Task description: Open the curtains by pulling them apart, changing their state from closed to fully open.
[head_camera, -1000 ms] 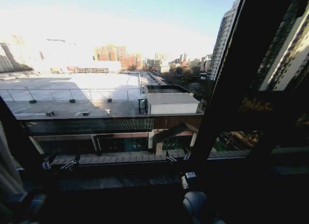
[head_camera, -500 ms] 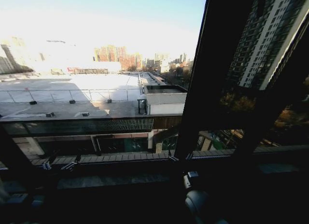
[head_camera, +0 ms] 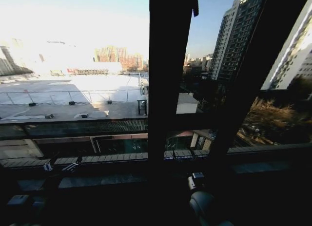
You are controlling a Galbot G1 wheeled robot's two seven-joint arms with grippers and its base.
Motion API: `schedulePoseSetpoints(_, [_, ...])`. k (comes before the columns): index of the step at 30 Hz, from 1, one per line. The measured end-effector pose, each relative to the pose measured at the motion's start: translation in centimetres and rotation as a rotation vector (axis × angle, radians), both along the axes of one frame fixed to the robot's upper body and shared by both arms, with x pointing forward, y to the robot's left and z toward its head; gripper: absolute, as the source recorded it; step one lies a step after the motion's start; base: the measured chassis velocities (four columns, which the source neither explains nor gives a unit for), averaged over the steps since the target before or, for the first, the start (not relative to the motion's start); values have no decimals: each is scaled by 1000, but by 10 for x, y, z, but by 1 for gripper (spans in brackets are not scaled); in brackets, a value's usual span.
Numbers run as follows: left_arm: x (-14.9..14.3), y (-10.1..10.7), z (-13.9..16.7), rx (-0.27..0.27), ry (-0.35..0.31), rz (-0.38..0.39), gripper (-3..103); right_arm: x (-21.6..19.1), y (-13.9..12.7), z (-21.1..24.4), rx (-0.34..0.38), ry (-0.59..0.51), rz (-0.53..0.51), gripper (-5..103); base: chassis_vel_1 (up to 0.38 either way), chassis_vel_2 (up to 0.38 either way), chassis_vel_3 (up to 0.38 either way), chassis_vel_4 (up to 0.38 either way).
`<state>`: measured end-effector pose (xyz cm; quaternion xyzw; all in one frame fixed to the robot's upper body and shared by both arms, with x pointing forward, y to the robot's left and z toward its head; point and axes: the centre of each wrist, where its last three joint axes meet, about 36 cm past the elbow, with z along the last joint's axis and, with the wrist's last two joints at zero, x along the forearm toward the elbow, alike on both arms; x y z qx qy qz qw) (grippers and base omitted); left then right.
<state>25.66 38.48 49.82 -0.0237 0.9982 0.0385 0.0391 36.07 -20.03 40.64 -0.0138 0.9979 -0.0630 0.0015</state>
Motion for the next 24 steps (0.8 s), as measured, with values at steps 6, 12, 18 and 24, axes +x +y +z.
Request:
schedulePoseSetpoints(6, [1,3,-2,3,2,1,100,3,1,-1,2,-1,-1,100,-185,-354,163,369])
schedulePoseSetpoints(12, [2,5,-4,3,4,3,100,4,2,-3,3,4,-2,100,-71,-367,51,390])
schedulePoseSetpoints(18, [3,5,-6,-1,5,-1,100,6,1,-4,1,5,-4,100,-23,-410,22,399])
schedulePoseSetpoints(24, [4,4,-6,1,2,-6,100,8,2,-4,2,4,-4,100,-67,-385,63,381])
